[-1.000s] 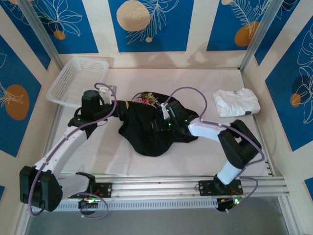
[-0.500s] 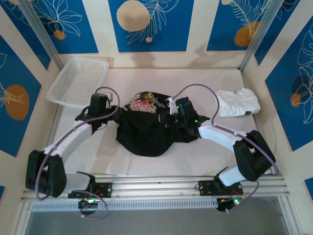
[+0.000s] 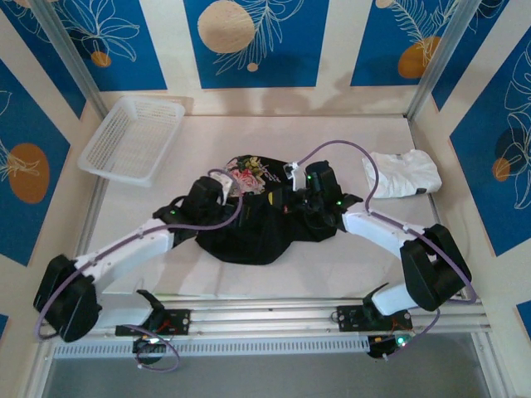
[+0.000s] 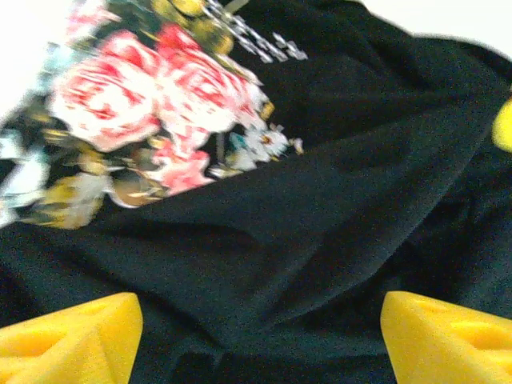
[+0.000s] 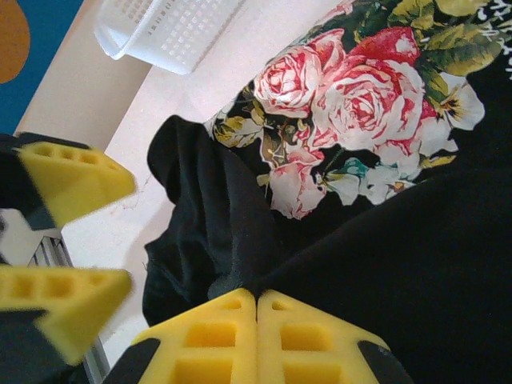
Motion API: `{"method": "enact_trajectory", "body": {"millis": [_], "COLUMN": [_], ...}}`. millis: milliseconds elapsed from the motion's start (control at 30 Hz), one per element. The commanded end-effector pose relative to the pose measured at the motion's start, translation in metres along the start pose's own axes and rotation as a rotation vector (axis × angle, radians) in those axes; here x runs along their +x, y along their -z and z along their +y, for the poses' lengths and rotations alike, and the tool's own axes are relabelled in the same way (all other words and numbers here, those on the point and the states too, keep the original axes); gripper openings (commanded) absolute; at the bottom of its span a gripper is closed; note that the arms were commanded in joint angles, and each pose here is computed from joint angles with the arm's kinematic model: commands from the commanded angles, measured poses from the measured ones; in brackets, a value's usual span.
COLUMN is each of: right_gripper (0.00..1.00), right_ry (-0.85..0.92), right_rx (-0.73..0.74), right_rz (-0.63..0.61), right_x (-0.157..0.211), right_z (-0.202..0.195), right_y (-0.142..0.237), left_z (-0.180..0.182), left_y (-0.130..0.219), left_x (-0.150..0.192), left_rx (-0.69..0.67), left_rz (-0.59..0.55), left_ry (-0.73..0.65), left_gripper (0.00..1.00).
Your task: Fold the inside-out t-shirt
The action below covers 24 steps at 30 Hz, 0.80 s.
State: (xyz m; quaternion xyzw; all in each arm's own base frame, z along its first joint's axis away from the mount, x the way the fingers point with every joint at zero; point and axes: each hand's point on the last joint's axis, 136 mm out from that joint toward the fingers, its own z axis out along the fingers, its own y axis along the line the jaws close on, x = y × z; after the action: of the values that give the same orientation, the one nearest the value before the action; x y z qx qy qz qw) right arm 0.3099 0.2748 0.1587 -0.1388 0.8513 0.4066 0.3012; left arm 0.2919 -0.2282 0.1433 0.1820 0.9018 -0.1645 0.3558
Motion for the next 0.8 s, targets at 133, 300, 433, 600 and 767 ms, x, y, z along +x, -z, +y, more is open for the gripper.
{"method": "enact_trajectory", "body": {"millis": [133, 300, 433, 600, 767], "right_gripper": [0.00, 0.00, 0.00, 0.00, 0.00], "right_ry": [-0.002, 0.003, 0.087, 0.264, 0.348], "right_rx": [-0.047, -0.023, 0.069, 0.213, 0.381], "right_rz": [-0.008, -0.004, -0.004, -0.022, -0.109], "right_x": [-0.012, -0.013, -0.016, -0.035, -0.071], "right_z": [0.012, 0.004, -0.006, -0.009, -0.010], "right_y": [0.015, 0.020, 0.030, 0.057, 0.086], "left_z": [-0.054, -0.056, -0.051, -0.087, -0.119], "left_y": [-0.046, -0.069, -0.066, -0.009, 0.061], "left_x": [-0.011, -0.019, -0.024, -0.050, -0.078], "left_rx": [0.212, 0.194, 0.172, 0.381, 0.593], "left_rz": [0.048, 0.069, 0.079, 0.020, -0.073], "left_ry": [-0.095, -0.106, -0.094, -0.024, 0.029], "left_gripper": [0.71, 0.45, 0.04, 0.00, 0.00]}}
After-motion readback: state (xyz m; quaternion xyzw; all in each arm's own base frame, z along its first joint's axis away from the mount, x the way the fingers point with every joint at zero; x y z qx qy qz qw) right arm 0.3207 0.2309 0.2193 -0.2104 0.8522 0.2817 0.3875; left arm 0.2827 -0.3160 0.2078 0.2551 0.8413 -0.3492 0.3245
